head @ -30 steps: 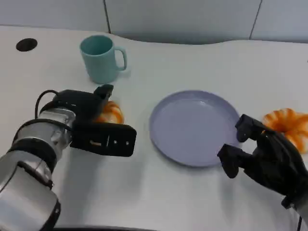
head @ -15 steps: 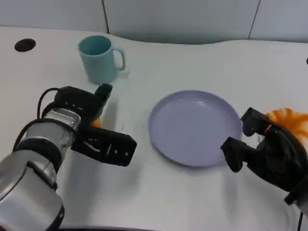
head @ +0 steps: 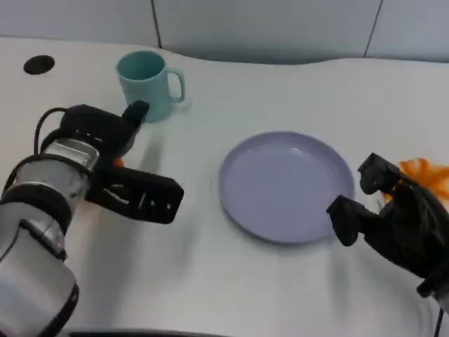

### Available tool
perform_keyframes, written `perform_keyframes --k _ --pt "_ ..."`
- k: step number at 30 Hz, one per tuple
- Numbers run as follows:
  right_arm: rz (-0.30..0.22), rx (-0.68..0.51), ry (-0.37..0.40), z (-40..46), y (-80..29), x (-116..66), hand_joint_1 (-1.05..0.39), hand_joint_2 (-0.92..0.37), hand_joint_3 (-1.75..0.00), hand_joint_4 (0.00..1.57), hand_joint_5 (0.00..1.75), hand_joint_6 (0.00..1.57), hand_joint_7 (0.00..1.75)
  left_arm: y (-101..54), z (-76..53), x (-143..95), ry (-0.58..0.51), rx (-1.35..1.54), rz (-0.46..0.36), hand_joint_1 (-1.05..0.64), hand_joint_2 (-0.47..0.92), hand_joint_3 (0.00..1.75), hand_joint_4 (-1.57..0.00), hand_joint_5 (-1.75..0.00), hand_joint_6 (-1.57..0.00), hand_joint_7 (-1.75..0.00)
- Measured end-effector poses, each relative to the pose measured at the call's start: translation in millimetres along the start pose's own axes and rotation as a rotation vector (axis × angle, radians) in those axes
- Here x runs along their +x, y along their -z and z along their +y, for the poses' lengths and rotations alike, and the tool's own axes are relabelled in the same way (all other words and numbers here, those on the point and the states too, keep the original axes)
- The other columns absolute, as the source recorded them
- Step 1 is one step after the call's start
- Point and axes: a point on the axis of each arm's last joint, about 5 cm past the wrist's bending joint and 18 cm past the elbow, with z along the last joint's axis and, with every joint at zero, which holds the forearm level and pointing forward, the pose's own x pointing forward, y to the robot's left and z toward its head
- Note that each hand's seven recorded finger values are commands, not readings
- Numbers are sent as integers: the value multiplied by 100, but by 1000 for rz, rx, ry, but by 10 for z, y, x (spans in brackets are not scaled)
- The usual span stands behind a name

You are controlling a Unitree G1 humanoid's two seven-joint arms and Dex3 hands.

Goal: Grasp the bread from the table and place it into the plate.

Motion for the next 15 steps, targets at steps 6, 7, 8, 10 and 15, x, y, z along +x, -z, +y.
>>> perform_keyframes --k 6,7,8,10,15 --pt "-9 -10 8 0 -6 0 -39 -89 -1 87 175 61 175 37 263 26 -170 -70 -84 -32 85 1 -76 -175 -58 -174" --pt "-10 -11 8 0 -6 0 -39 -88 -1 87 175 61 175 38 307 30 -190 -71 -93 -29 83 1 -75 -175 -58 -174" --pt "-10 -11 8 0 -6 0 -39 -88 -1 87 175 61 175 38 345 33 -209 -79 -107 -28 82 0 -75 -175 -58 -174" --pt "-10 -11 10 0 -6 0 -39 -89 -1 86 175 61 175 35 426 32 -265 -114 -152 -27 80 0 -78 -175 -66 -165" --pt "-9 -11 10 3 -2 3 -38 -89 -1 86 175 61 175 -21 631 35 -372 -190 -257 -18 77 0 -84 -175 -68 -169"
